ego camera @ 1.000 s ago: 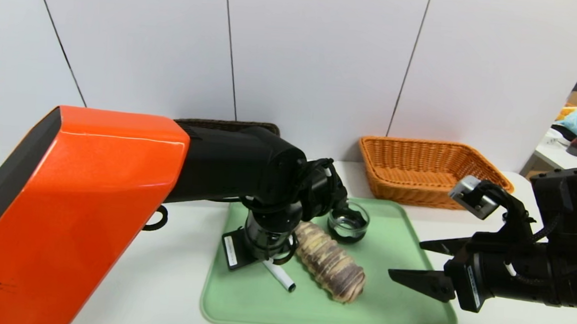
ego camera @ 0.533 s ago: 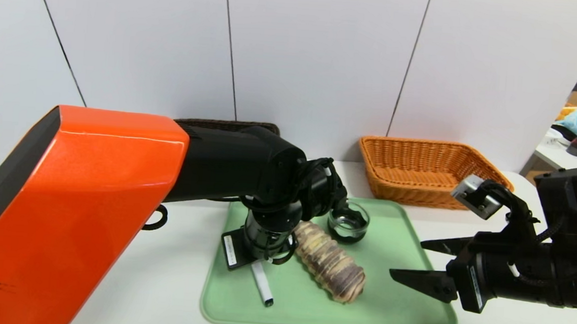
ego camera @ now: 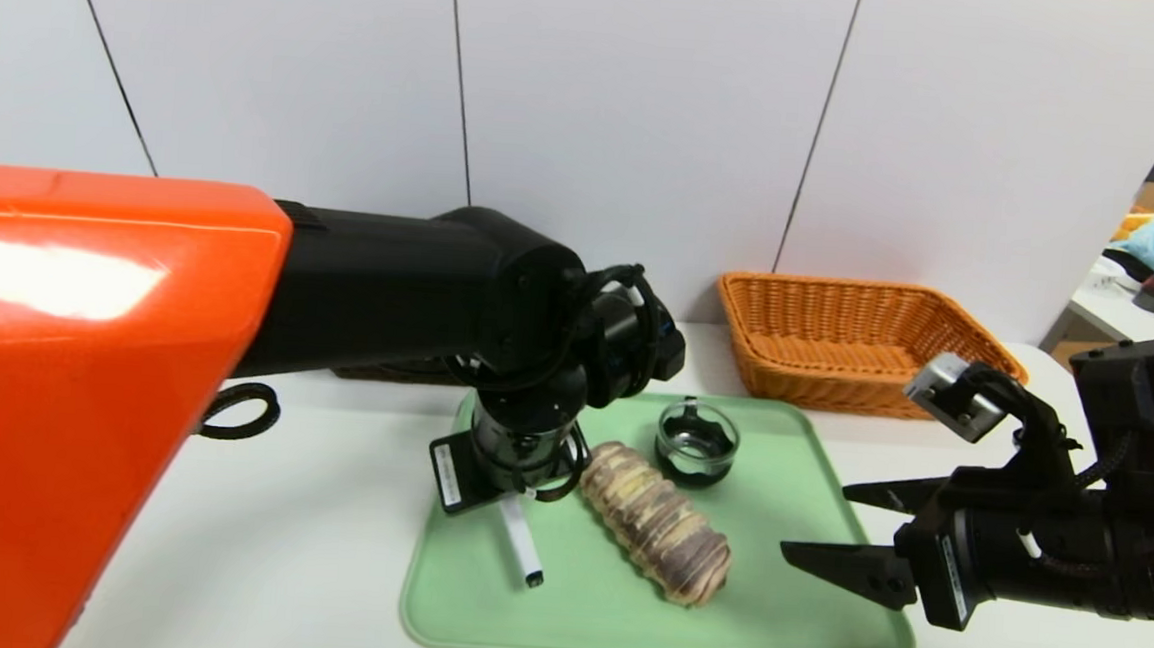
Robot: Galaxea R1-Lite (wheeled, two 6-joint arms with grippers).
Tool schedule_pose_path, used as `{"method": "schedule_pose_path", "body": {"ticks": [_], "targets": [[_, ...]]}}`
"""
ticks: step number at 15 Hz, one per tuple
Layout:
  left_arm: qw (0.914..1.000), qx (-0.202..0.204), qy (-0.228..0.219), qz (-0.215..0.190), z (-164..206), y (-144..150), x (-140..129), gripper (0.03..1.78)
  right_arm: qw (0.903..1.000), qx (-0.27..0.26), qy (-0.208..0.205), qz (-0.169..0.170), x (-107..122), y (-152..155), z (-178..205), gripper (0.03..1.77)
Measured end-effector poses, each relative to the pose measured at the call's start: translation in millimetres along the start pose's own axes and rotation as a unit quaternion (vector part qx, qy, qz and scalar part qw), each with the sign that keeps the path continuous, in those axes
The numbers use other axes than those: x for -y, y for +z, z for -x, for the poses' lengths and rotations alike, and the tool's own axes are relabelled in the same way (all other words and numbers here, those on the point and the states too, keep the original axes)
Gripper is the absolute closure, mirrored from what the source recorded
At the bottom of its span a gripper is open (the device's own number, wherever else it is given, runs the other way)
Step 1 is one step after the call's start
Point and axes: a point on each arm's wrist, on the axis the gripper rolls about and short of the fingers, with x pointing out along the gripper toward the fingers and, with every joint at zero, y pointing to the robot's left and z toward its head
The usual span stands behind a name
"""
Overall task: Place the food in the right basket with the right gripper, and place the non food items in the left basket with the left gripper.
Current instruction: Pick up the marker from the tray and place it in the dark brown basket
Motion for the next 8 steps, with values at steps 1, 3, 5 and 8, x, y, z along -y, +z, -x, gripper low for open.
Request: {"method": "schedule_pose_path", "body": {"ticks": [1, 3, 5, 8], "targets": [[0.9999, 0.006, -0.012, 0.005, 8.6, 7.2, -2.8, 1.64, 1.0, 0.0, 0.0, 0.0, 0.0, 0.0, 0.1, 0.1], [0.9989, 0.021, -0.039, 0.018, 26.3, 25.8, -8.9, 1.64, 1.0, -0.001, 0.0, -0.001, -0.1, -0.8, 0.0, 0.1], [0.9974, 0.037, -0.057, 0.023, 37.9, 44.7, -17.7, 1.64, 1.0, -0.002, 0.0, -0.001, -0.1, -1.7, 0.0, 0.1], [0.9951, 0.06, -0.074, 0.024, 46.0, 66.3, -28.2, 1.64, 1.0, -0.005, 0.0, -0.002, -0.1, -3.3, -0.4, 0.1]]}}
